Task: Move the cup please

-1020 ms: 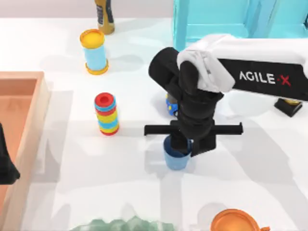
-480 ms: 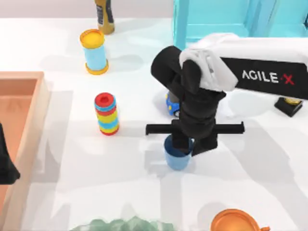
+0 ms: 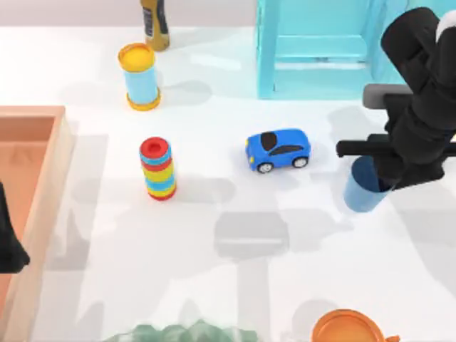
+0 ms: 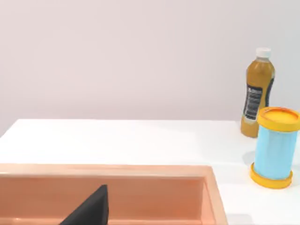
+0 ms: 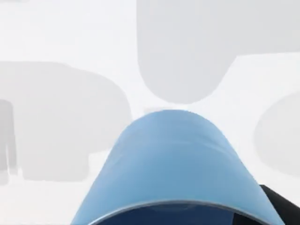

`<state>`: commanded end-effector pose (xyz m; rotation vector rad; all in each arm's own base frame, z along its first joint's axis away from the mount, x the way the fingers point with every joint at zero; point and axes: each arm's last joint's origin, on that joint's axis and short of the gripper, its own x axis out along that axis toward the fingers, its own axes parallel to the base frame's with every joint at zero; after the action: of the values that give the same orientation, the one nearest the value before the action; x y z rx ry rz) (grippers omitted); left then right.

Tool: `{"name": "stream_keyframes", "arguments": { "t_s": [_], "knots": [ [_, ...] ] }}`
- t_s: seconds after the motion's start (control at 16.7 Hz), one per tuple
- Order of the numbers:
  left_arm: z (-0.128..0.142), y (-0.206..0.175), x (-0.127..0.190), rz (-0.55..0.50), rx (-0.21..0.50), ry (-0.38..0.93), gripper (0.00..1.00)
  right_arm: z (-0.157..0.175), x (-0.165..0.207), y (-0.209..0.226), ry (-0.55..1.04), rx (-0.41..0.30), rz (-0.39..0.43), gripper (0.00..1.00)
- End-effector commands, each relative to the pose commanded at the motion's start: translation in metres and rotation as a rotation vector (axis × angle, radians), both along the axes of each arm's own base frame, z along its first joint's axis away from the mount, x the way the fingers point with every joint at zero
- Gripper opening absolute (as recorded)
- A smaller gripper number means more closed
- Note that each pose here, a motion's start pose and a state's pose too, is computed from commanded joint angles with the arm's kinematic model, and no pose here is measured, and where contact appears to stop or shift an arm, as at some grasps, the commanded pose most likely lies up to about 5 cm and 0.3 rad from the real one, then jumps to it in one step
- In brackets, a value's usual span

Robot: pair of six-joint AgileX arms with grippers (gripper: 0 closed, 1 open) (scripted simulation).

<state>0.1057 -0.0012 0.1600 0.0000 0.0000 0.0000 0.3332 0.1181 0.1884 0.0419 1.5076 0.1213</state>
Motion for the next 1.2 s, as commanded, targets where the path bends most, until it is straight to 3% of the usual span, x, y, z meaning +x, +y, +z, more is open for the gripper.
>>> {"name": "stream_keyframes", "arguments": {
  "t_s": [0.3,0.48,0.9,1.2],
  "knots": [
    [0.0,0.0,0.0,0.0,0.0,0.0,1.0,0.015,-0.011,-0.115,0.014,-0.054,-0.038,0.0],
    [0.0,0.0,0.0,0.0,0.0,0.0,1.0,0.018,-0.02,-0.152,0.051,-0.085,-0.056,0.0],
    [0.0,0.0,0.0,0.0,0.0,0.0,1.0,0.016,-0.021,-0.159,0.061,-0.093,-0.058,0.0],
    [0.0,0.0,0.0,0.0,0.0,0.0,1.0,-0.021,-0.019,-0.155,0.047,-0.094,-0.064,0.0]
  ]
}}
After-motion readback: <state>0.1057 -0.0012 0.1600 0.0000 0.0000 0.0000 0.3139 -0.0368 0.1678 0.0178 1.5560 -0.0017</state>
